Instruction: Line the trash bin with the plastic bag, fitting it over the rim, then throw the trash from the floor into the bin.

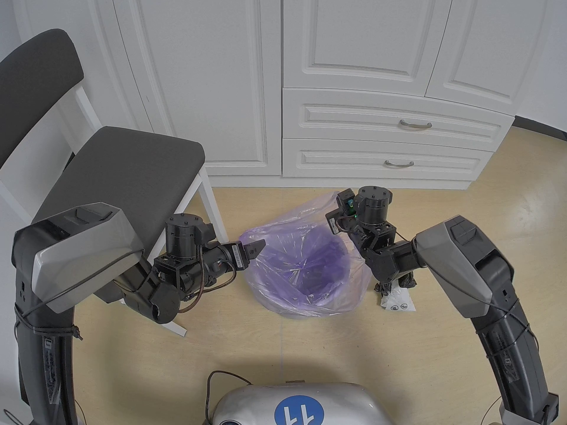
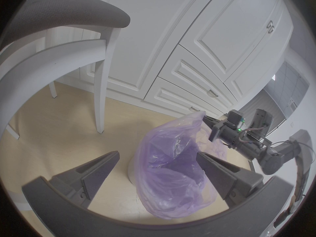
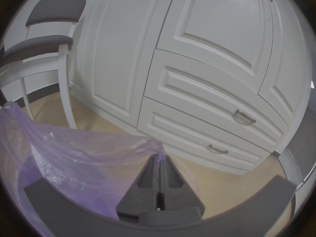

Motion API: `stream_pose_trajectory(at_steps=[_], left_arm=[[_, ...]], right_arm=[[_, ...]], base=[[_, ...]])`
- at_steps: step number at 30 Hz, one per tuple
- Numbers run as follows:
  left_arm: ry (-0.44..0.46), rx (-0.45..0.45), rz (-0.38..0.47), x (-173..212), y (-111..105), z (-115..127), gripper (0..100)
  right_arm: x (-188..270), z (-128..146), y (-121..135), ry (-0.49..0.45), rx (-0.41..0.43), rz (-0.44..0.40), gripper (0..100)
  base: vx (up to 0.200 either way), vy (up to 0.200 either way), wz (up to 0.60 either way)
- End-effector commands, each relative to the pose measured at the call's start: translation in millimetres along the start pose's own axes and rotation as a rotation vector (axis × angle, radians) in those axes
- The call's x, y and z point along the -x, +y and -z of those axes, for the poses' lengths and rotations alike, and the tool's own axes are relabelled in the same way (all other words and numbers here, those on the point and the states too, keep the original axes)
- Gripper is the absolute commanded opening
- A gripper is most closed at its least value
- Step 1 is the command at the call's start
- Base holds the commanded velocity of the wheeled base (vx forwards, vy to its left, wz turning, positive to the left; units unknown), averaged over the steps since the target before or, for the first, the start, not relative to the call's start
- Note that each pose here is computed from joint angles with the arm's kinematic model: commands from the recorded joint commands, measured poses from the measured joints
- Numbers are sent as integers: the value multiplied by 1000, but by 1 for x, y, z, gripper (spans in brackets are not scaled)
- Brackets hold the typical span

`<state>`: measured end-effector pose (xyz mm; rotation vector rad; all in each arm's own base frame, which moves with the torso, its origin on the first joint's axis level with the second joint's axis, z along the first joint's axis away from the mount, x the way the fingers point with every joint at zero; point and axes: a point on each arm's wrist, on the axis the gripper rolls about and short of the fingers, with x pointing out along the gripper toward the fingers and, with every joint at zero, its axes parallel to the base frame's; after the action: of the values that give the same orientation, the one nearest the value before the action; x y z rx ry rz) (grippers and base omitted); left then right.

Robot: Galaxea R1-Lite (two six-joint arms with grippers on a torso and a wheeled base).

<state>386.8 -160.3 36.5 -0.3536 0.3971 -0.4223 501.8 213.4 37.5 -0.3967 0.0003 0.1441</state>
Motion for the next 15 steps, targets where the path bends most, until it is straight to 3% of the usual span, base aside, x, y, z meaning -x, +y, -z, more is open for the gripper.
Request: stream_pose_trajectory(at_steps=[1,3,4,8,13,15], left_arm=[[-9,1,-15,-15,-2,13,100],[-9,3,-19,-15,-2,13,100],[-9,3,-22,-16,-1,14,100],[-12,22,-22,-19,-1,13,100],[-5,38,-25,-23,1,17,100],[-3,40,-26,-23,2,18,100]], right_arm=[[86,-69,-28,147,-100,-78,0],[95,-71,-28,166,-135,-91,0],[109,-78,-33,181,-236,-87,0],[131,-87,-48,201,-398,-67,0],[139,-70,-47,271,-536,-51,0],[137,-67,-46,279,-554,-51,0]], base=[[0,0,0],[0,0,0],[0,0,0],[0,0,0],[0,0,0],[0,0,0]])
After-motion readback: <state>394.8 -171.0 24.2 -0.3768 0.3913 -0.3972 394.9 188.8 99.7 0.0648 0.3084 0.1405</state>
